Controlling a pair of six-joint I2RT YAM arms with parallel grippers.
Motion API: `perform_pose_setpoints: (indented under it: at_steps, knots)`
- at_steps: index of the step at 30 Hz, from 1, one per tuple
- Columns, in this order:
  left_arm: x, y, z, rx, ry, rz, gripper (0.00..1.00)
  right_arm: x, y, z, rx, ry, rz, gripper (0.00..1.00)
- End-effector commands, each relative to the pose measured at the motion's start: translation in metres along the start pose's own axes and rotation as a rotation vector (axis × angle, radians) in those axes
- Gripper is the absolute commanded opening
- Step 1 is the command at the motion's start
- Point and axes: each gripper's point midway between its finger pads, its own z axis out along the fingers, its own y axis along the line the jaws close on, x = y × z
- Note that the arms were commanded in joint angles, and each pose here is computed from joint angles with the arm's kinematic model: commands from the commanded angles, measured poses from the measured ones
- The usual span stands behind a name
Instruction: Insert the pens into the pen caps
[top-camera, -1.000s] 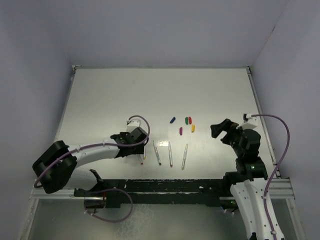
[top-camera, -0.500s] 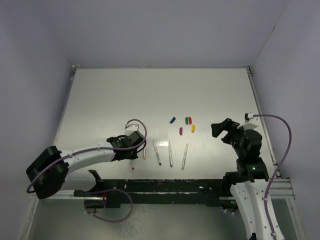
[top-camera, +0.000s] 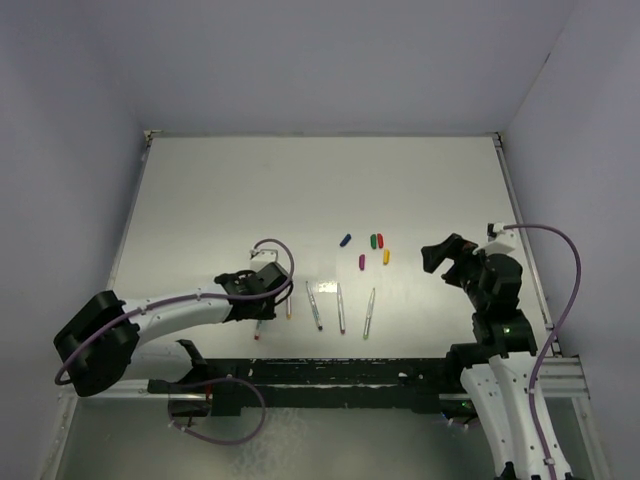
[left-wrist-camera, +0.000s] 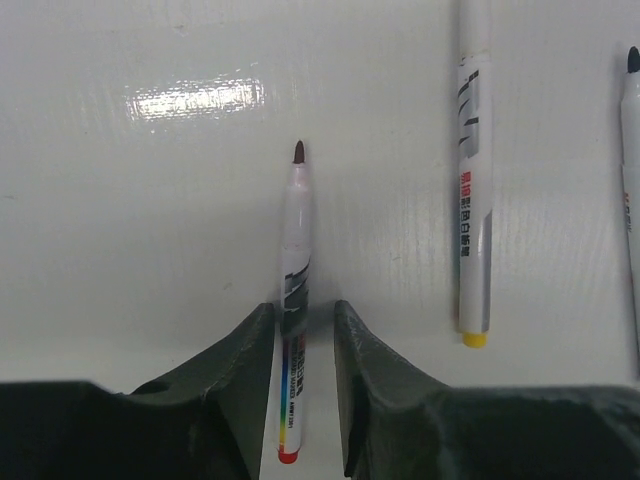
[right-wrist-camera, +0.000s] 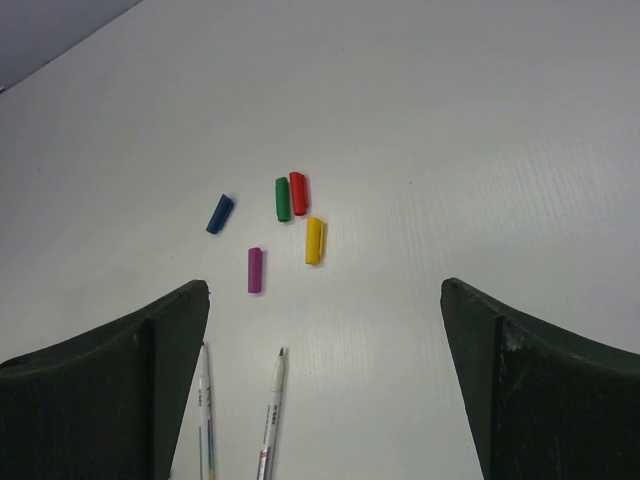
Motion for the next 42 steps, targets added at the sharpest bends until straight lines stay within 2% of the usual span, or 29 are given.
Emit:
perform_pose_setpoints:
  at_steps: [1, 5, 9, 13, 17, 22, 27, 34, 42]
  knots:
    - [-0.002, -0.006, -0.001, 0.000, 0.015, -0.007, 0.37, -0.017, 0.010, -0.004, -0.021, -0.029, -0.001, 1.00]
    - [0.002, -0.006, -0.005, -0.004, 0.051, -0.013, 0.41, -0.017, 0.010, -0.004, -0.017, -0.024, -0.001, 1.00]
    - [0.010, -0.005, -0.011, 0.002, 0.086, -0.043, 0.37, -0.019, 0.010, -0.005, -0.015, -0.035, -0.002, 1.00]
    - [0.018, 0.002, -0.015, -0.017, 0.111, -0.069, 0.28, -0.020, 0.010, -0.004, -0.015, -0.038, -0.004, 1.00]
    - [0.024, 0.006, -0.016, -0.037, 0.143, -0.067, 0.02, -0.020, 0.009, -0.003, -0.013, -0.034, -0.007, 1.00]
    - [0.019, 0.006, -0.014, -0.035, 0.112, -0.060, 0.00, -0.019, 0.006, 0.000, 0.004, -0.025, -0.019, 0.98]
    - [-0.002, -0.014, -0.017, 0.077, 0.026, -0.035, 0.00, -0.017, -0.001, 0.008, 0.047, 0.004, -0.042, 0.90]
    - [-0.062, -0.050, -0.046, 0.268, -0.210, -0.001, 0.00, -0.004, -0.010, 0.033, 0.095, 0.115, -0.068, 0.70]
    - [-0.093, -0.093, -0.046, 0.400, -0.304, 0.175, 0.00, -0.007, 0.007, 0.070, 0.001, 0.143, -0.111, 0.56]
